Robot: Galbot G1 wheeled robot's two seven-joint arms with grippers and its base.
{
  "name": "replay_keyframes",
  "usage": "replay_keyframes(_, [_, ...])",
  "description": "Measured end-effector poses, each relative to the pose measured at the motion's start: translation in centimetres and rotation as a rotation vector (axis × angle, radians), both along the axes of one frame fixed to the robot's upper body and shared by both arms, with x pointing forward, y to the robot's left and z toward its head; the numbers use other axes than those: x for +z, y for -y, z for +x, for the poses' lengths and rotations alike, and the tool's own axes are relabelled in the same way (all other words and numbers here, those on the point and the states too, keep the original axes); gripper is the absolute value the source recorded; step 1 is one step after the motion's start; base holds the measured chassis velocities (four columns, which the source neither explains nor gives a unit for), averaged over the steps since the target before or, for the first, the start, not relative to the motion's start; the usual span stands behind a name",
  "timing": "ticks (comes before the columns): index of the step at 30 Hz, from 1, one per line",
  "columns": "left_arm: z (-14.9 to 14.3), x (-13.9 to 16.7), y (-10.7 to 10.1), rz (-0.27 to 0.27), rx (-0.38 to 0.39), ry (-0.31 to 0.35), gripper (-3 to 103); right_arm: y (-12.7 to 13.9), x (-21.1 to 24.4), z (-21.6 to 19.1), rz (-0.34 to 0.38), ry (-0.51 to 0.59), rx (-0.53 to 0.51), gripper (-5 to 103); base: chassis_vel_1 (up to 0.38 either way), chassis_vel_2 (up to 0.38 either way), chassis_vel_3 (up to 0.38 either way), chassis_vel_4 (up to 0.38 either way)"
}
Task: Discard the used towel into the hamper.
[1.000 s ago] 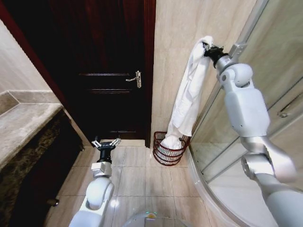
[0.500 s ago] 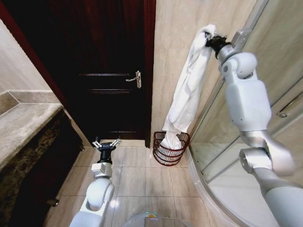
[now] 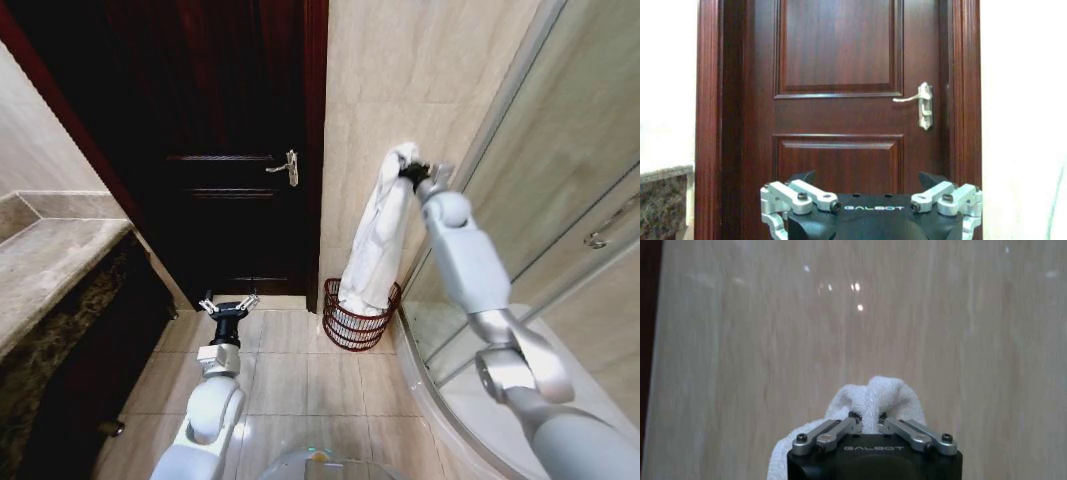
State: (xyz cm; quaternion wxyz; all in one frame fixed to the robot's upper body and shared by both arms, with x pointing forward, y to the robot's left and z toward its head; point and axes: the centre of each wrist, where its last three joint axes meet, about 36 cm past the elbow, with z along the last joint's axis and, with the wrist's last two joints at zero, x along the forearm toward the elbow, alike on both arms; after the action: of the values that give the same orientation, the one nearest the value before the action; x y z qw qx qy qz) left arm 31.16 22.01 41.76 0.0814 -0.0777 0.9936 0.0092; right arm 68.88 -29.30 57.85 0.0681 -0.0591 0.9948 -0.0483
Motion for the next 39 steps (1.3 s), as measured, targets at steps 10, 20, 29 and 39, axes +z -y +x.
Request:
replay_keyframes(10, [0.3, -0.3, 0.2, -0.001, -0.007, 0.005, 100, 0.6, -10.5, -2.5, -0.02, -0.138, -0.028, 5, 0.0, 0.0, 0.0, 0.0])
replay_keyframes(20, [0.5, -0.5, 0.3, -0.002, -0.014, 0.015, 100, 1.0, -14.5, -3.0, 0.007, -0.191, -0.059, 5, 0.0, 0.0, 0.0, 0.0])
replay_keyframes(29, [0.7, -0.8, 0.4, -0.005, -0.011, 0.008, 100, 1.5, -11.7, -3.4, 0.02, -0.123, -0.051, 5, 0.0, 0.0, 0.0, 0.0])
replay_keyframes(39, [0.8, -0.9, 0.3, -0.004, -0.009, 0.011, 100, 1.1, -11.5, -4.1, 0.034, -0.091, -0.05, 5, 0.0, 0.0, 0.0, 0.0])
